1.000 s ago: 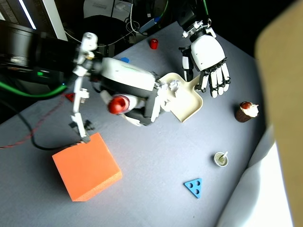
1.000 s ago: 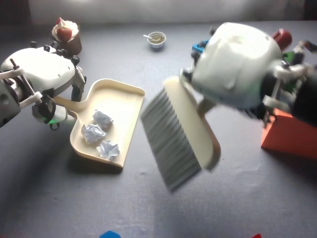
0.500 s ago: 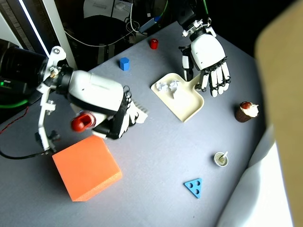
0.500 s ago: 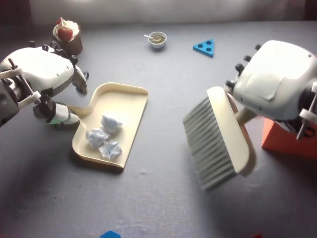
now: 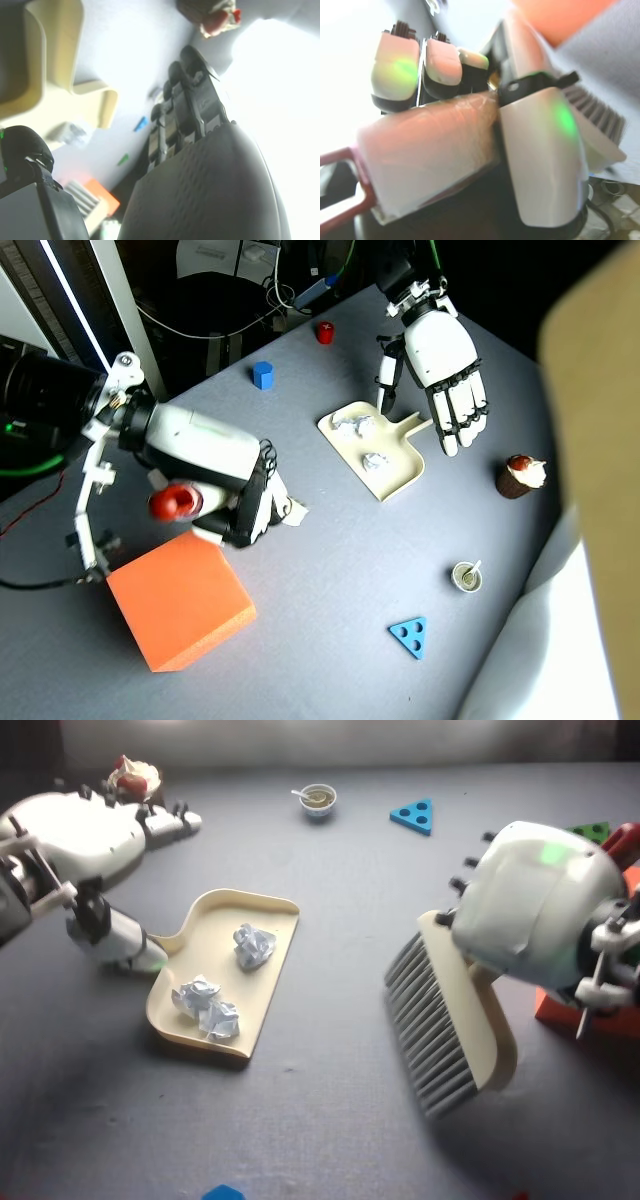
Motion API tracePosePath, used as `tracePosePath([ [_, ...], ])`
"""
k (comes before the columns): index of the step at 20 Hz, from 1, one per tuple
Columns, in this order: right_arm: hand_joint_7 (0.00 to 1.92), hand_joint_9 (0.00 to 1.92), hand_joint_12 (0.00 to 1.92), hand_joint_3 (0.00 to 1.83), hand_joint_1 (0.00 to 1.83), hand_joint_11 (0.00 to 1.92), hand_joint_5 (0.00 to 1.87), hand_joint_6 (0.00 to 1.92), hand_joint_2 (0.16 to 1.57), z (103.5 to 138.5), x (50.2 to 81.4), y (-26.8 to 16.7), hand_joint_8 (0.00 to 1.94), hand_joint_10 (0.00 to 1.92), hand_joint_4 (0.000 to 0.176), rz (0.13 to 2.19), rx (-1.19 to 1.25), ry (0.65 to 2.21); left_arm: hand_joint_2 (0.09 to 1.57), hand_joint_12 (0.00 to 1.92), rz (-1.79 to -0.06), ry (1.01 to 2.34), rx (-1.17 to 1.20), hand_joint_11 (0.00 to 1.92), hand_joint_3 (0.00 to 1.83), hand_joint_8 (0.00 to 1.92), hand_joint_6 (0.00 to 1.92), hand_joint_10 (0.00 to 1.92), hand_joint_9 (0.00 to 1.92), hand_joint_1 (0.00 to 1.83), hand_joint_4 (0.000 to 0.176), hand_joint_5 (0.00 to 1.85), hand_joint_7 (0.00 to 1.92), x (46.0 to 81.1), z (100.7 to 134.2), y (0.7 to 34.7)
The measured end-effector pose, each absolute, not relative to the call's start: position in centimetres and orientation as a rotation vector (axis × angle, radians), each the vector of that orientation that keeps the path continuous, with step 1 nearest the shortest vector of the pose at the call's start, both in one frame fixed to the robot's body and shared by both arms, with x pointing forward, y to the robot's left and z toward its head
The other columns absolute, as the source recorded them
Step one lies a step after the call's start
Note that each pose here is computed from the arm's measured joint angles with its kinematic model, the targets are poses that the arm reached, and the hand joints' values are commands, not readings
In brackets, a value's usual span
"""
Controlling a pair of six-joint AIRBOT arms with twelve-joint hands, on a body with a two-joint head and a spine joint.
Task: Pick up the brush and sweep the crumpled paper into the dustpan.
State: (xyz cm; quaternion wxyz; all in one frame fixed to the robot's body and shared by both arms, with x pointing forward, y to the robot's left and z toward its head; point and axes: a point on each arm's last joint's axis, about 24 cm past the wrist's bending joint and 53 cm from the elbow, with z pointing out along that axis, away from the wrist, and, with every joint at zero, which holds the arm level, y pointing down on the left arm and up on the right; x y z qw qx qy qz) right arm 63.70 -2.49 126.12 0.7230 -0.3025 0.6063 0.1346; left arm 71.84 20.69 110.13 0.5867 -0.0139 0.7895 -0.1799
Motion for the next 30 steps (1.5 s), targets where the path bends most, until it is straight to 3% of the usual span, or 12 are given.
tracePosePath([
  [1, 0.77, 0.96, 1.92, 0.0, 1.16, 1.19, 0.66, 1.78, 0.92, 126.2, 63.3, -2.2, 1.94, 1.92, 0.0, 0.289, -0.684, 1.328, 0.88, 0.29, -0.42, 1.83, -0.031, 0.22, 0.0, 0.0, 0.0, 0.01, 0.3, 0.85, 0.113, 0.12, 0.21, 72.0, 110.8, 20.7],
  [3, 0.64, 0.75, 1.92, 0.0, 1.08, 0.92, 0.65, 1.92, 0.84, 126.4, 62.6, -1.7, 1.94, 1.92, 0.013, 0.297, -0.687, 1.318, 0.91, 0.27, -0.432, 1.822, -0.022, 0.2, 0.01, 0.0, 0.0, 0.0, 0.29, 0.84, 0.104, 0.1, 0.21, 72.2, 112.0, 20.3],
  [4, 0.53, 0.59, 1.92, 0.0, 1.05, 0.69, 0.56, 1.92, 0.78, 126.4, 62.0, -1.3, 1.94, 1.92, 0.038, 0.313, -0.693, 1.319, 0.9, 0.27, -0.444, 1.822, -0.017, 0.2, 0.0, 0.01, 0.01, 0.0, 0.28, 0.83, 0.105, 0.11, 0.22, 72.1, 112.5, 20.1],
  [6, 0.31, 0.32, 1.92, 0.0, 0.92, 0.32, 0.47, 1.6, 0.76, 126.2, 60.7, -0.4, 1.93, 1.92, 0.038, 0.339, -0.724, 1.321, 0.91, 0.27, -0.474, 1.828, -0.01, 0.21, 0.01, 0.0, 0.01, 0.0, 0.29, 0.81, 0.102, 0.12, 0.21, 71.9, 113.3, 19.3],
  [9, 0.3, 0.29, 1.92, 0.0, 0.9, 0.29, 0.48, 1.52, 0.76, 125.5, 59.8, -0.3, 1.92, 1.92, 0.039, 0.327, -0.749, 1.346, 0.91, 0.27, -0.496, 1.805, -0.003, 0.2, 0.01, 0.0, 0.0, 0.0, 0.28, 0.8, 0.102, 0.12, 0.21, 72.1, 116.3, 18.5],
  [10, 0.43, 0.36, 1.53, 0.0, 0.83, 0.21, 0.48, 0.7, 0.75, 125.2, 59.9, -0.6, 0.86, 1.12, 0.031, 0.332, -0.734, 1.376, 0.92, 0.26, -0.501, 1.786, -0.002, 0.19, 0.01, 0.01, 0.0, 0.0, 0.29, 0.81, 0.098, 0.11, 0.23, 72.3, 117.3, 18.3],
  [11, 0.38, 0.33, 0.83, 0.0, 0.77, 0.22, 0.32, 0.22, 0.72, 124.8, 60.0, -1.2, 0.28, 0.44, 0.007, 0.339, -0.711, 1.41, 0.93, 0.25, -0.51, 1.776, -0.008, 0.18, 0.01, 0.01, 0.0, 0.0, 0.27, 0.78, 0.102, 0.1, 0.24, 72.5, 118.0, 18.1],
  [13, 0.32, 0.32, 0.18, 0.0, 0.72, 0.3, 0.26, 0.0, 0.71, 124.6, 60.1, -2.2, 0.01, 0.0, 0.0, 0.342, -0.675, 1.443, 0.92, 0.24, -0.54, 1.785, 0.004, 0.18, 0.0, 0.0, 0.01, 0.0, 0.28, 0.81, 0.102, 0.12, 0.24, 72.3, 118.3, 17.3],
  [14, 0.27, 0.25, 0.06, 0.0, 0.7, 0.26, 0.22, 0.0, 0.72, 124.7, 60.1, -2.4, 0.0, 0.0, 0.0, 0.347, -0.661, 1.45, 0.93, 0.24, -0.548, 1.79, 0.012, 0.18, 0.0, 0.0, 0.0, 0.0, 0.27, 0.79, 0.106, 0.1, 0.23, 72.1, 118.3, 16.9],
  [18, 0.13, 0.11, 0.02, 0.01, 0.64, 0.19, 0.14, 0.0, 0.75, 126.1, 58.4, -2.9, 0.0, 0.0, 0.0, 0.549, -0.564, 1.467, 0.92, 0.23, -0.584, 1.785, 0.015, 0.2, 0.0, 0.0, 0.0, 0.0, 0.28, 0.8, 0.108, 0.12, 0.26, 71.8, 119.3, 16.2],
  [27, 0.14, 0.17, 0.03, 0.01, 0.66, 0.22, 0.07, 0.0, 0.78, 125.7, 56.2, -7.6, 0.01, 0.02, 0.0, 0.837, -0.267, 1.612, 0.93, 0.22, -0.581, 1.748, 0.07, 0.23, 0.0, 0.01, 0.01, 0.0, 0.3, 0.8, 0.092, 0.16, 0.26, 71.9, 122.8, 17.3],
  [30, 0.15, 0.16, 0.02, 0.01, 0.65, 0.21, 0.11, 0.02, 0.79, 126.7, 55.6, -9.1, 0.01, 0.01, 0.0, 0.894, -0.157, 1.614, 0.94, 0.2, -0.588, 1.741, 0.086, 0.21, 0.0, 0.0, 0.0, 0.0, 0.28, 0.78, 0.098, 0.15, 0.24, 71.9, 123.6, 17.2],
])
